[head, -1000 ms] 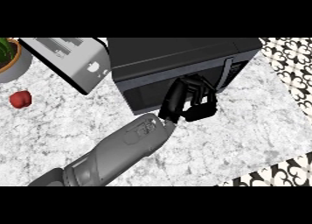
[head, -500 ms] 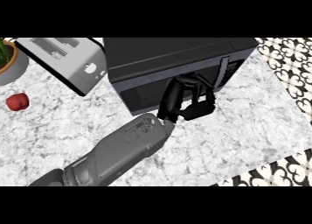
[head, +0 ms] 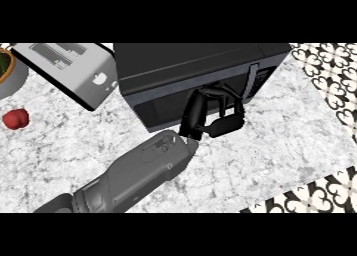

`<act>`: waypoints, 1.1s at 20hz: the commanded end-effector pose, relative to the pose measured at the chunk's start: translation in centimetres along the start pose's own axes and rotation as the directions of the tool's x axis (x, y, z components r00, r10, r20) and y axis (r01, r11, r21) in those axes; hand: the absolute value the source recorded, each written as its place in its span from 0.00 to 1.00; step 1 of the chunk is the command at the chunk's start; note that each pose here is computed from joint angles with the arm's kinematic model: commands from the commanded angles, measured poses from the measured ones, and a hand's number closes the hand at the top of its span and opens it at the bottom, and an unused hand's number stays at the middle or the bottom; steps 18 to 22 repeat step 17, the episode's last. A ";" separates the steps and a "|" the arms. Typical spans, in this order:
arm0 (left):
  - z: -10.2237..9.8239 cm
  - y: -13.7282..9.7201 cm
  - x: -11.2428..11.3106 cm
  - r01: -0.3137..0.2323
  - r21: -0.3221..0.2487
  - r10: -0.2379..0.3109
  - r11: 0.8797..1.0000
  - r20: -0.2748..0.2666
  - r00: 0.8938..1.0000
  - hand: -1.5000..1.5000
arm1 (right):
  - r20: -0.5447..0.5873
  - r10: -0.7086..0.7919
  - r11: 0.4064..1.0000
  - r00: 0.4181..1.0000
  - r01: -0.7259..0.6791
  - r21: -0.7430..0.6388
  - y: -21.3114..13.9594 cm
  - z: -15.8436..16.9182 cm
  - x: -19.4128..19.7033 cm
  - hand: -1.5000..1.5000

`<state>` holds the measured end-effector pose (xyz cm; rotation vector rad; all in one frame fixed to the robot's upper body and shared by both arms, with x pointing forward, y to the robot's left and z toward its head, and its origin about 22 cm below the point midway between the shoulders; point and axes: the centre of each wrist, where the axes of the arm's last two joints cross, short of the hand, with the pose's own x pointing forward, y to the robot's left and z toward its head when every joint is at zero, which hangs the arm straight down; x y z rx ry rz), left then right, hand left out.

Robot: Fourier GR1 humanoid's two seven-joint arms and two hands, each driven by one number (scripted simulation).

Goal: Pick up the milk, place it into the microwave and close the microwave

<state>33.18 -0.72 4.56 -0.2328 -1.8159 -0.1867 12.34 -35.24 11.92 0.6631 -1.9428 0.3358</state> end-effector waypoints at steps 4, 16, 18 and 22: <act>-2.0 1.4 -0.1 0.031 0.092 -0.031 0.995 -0.008 0.999 1.00 | -0.003 -0.013 0.998 1.000 0.013 0.055 0.2 -0.5 0.5 0.00; -1.5 1.6 -0.8 0.015 0.120 -0.018 0.993 0.028 0.999 1.00 | -0.004 -0.025 0.997 1.000 0.025 0.078 0.2 -0.8 0.9 0.00; -2.1 1.6 -0.3 0.015 0.128 -0.019 0.992 0.030 0.999 1.00 | -0.022 -0.023 0.996 0.999 0.025 0.082 0.2 -0.8 1.1 0.00; -2.1 1.6 -0.3 0.015 0.128 -0.019 0.992 0.030 0.999 1.00 | -0.022 -0.023 0.996 0.999 0.025 0.082 0.2 -0.8 1.1 0.00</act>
